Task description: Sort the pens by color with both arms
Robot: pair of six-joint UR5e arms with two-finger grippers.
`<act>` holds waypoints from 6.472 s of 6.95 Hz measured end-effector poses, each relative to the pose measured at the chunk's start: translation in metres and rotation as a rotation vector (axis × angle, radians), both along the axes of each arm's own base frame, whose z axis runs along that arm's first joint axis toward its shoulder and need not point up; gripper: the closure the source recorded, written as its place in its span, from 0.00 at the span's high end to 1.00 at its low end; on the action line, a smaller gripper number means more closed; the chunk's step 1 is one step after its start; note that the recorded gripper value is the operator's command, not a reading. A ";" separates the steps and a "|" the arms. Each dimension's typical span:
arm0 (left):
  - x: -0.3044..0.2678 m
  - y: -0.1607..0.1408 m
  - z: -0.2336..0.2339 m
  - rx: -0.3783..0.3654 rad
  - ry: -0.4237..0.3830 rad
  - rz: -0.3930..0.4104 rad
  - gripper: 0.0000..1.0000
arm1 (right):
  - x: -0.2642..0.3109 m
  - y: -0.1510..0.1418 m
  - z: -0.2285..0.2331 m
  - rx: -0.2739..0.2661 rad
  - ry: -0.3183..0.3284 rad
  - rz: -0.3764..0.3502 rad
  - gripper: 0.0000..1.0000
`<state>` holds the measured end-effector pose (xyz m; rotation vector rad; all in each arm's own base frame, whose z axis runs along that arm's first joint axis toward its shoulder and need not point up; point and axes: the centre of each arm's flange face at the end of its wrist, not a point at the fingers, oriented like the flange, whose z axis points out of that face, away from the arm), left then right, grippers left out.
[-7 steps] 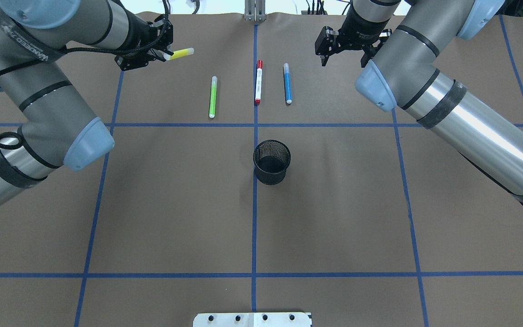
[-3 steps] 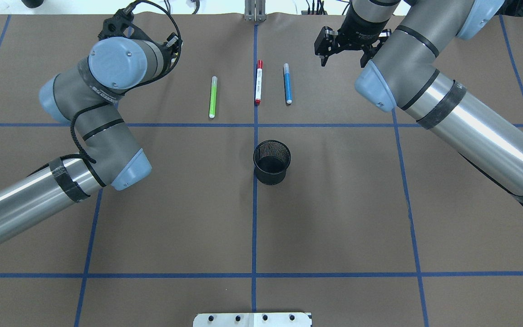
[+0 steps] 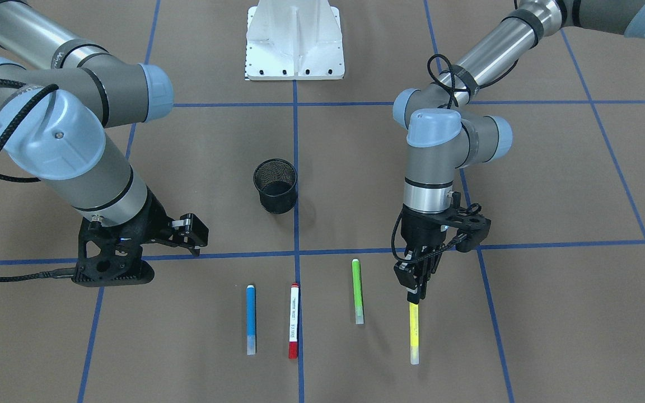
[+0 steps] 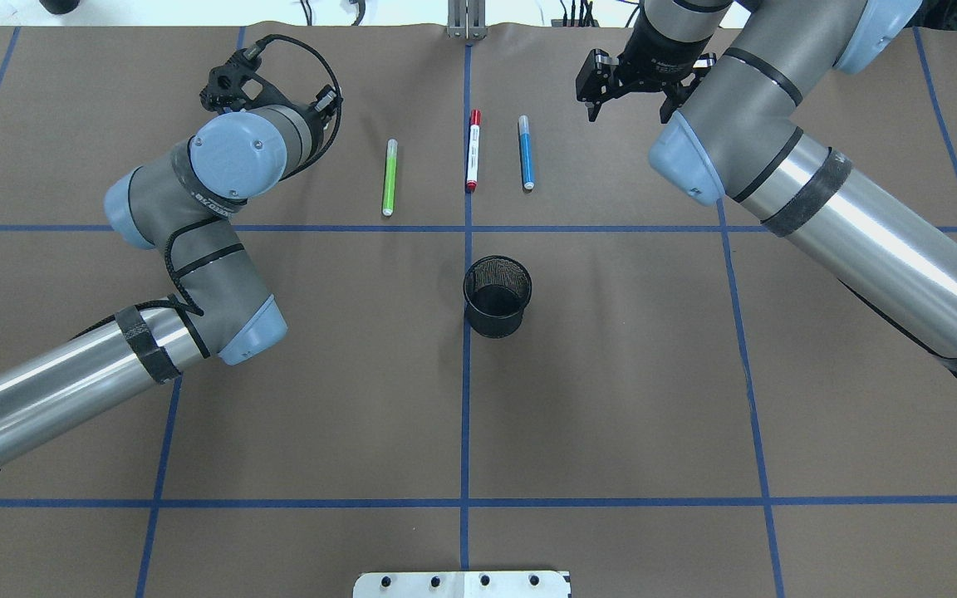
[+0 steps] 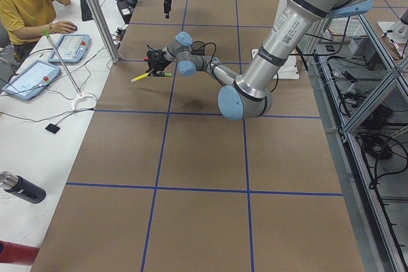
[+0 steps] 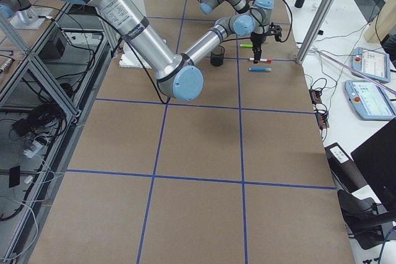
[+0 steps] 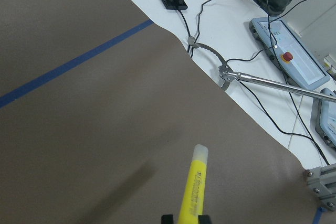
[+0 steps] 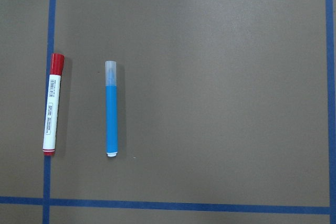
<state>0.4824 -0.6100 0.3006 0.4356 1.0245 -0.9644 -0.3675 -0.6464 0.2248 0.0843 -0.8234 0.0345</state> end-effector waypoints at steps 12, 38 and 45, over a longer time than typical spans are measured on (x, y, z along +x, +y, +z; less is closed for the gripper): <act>-0.077 0.053 -0.048 0.115 -0.481 0.659 1.00 | 0.038 0.024 0.044 0.086 -0.004 -0.002 0.99; -0.574 0.070 0.275 0.276 -0.419 1.054 1.00 | 0.444 0.134 0.366 0.018 0.150 -0.143 1.00; -0.573 0.073 0.278 0.271 -0.416 1.055 1.00 | 0.444 0.134 0.361 0.029 0.151 -0.143 1.00</act>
